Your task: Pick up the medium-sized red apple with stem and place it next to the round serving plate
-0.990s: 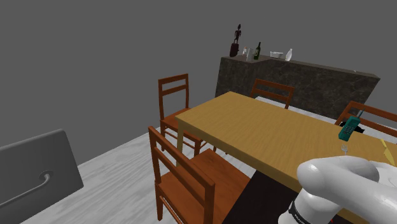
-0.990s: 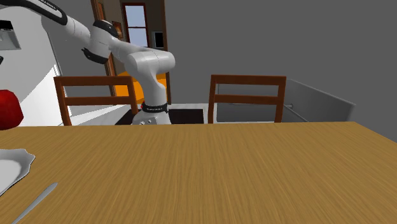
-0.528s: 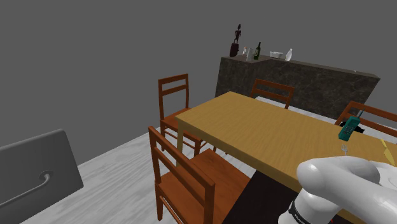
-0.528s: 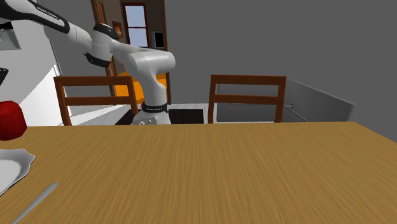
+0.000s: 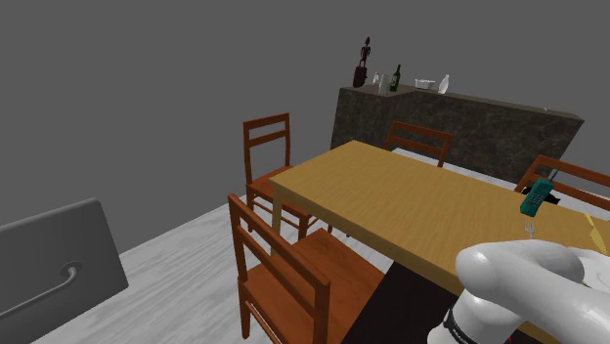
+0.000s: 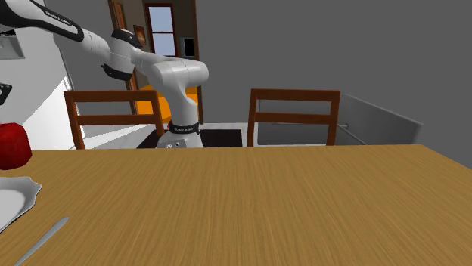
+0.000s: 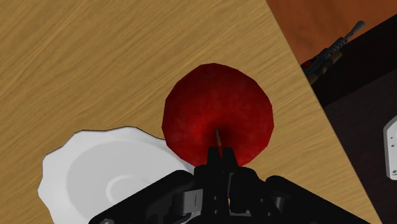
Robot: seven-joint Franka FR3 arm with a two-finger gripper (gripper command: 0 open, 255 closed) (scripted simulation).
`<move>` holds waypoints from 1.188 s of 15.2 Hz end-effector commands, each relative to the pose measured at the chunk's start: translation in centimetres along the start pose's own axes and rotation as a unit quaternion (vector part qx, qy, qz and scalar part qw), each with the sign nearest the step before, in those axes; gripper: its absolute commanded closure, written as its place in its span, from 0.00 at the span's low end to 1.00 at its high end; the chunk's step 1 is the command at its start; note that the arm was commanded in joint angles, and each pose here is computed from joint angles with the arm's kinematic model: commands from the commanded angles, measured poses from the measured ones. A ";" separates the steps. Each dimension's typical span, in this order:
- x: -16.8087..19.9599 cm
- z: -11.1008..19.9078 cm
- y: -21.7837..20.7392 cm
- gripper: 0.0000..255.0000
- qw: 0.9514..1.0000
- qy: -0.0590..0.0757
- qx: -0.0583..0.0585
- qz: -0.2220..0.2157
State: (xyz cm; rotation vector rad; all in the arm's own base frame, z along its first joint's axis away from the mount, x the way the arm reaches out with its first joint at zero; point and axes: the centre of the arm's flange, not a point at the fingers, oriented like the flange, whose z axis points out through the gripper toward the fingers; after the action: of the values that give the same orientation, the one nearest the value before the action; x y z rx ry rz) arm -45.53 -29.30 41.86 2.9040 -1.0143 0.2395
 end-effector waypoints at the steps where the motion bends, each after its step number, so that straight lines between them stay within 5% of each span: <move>1: 0.0 0.0 0.0 0.00 1.000 0.000 0.000 0.000; 6: 0.0 0.0 0.0 0.00 1.000 0.000 0.000 0.000; 10: 0.0 -5.0 0.0 0.00 1.000 0.000 0.000 0.000; 18: 0.0 -5.0 0.0 0.00 1.000 0.000 0.000 0.000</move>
State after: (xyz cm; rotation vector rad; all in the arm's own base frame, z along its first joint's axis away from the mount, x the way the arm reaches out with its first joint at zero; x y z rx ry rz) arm -46.16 -28.78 46.79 2.9037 -1.0142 0.2393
